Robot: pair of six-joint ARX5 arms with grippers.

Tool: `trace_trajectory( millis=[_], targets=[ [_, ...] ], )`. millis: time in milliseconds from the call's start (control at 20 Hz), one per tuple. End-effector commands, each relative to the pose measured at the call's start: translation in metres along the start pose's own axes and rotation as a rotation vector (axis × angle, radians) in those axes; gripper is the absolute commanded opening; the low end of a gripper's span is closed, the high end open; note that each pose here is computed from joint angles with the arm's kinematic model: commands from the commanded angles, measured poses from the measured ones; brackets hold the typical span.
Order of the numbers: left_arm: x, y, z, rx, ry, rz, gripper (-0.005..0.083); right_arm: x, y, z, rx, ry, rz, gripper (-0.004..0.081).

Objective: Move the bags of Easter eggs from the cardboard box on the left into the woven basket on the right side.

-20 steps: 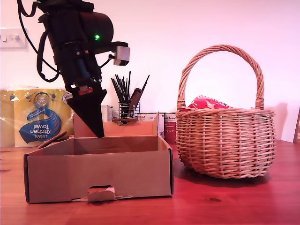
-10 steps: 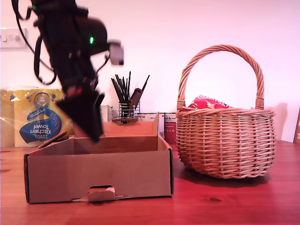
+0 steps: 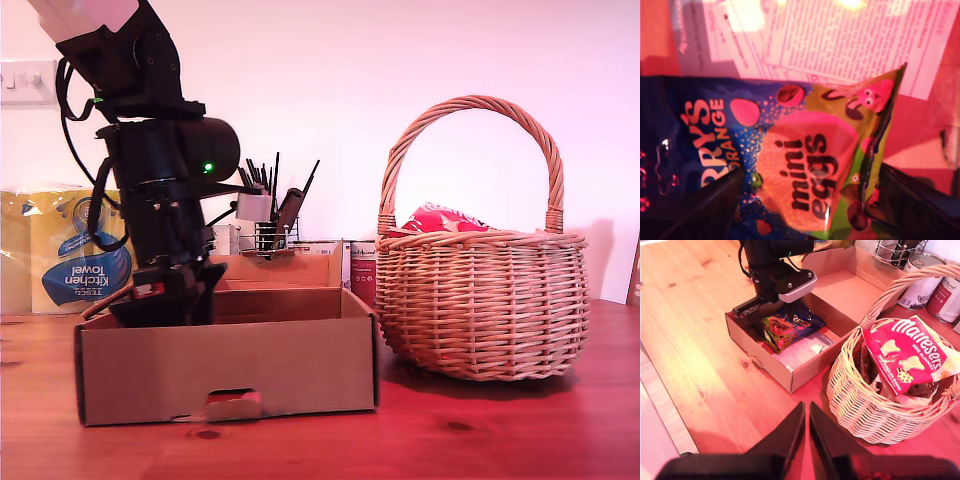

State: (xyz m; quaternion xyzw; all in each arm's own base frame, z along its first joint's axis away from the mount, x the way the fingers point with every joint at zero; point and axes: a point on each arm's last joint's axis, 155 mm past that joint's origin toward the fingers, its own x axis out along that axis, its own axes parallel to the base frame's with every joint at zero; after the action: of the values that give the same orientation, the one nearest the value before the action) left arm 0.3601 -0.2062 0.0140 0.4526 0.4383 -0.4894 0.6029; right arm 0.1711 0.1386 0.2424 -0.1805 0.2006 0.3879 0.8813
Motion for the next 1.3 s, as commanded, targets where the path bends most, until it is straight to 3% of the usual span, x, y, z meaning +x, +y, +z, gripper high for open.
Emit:
trace_trajectory(
  millis=[0, 500, 650, 800, 900, 1250],
  targets=[
    [0.017, -0.011, -0.005, 0.003, 0.014, -0.055, 0.0790, 0.000, 0.001, 0.000, -0.009, -0.004, 0.003, -0.0013],
    [0.040, -0.035, -0.011, -0.035, 0.034, -0.175, 0.0758, 0.000, 0.001, 0.000, -0.011, -0.005, 0.002, -0.0013],
    [0.041, -0.033, -0.010, -0.034, 0.033, -0.165, 0.0614, 0.000, 0.001, 0.000, -0.011, -0.005, 0.002, -0.0013],
    [0.040, -0.035, -0.011, -0.036, 0.039, -0.174, 0.0328, 0.000, 0.001, 0.000, -0.011, -0.005, 0.002, -0.0013],
    [0.040, -0.038, -0.013, -0.039, 0.046, -0.185, 0.0205, 0.000, 0.001, 0.000, -0.011, -0.005, 0.002, -0.0013],
    [0.024, -0.037, -0.015, -0.042, 0.069, -0.164, 0.0177, 0.000, 0.001, 0.000, -0.011, -0.004, 0.002, -0.0013]
  ],
)
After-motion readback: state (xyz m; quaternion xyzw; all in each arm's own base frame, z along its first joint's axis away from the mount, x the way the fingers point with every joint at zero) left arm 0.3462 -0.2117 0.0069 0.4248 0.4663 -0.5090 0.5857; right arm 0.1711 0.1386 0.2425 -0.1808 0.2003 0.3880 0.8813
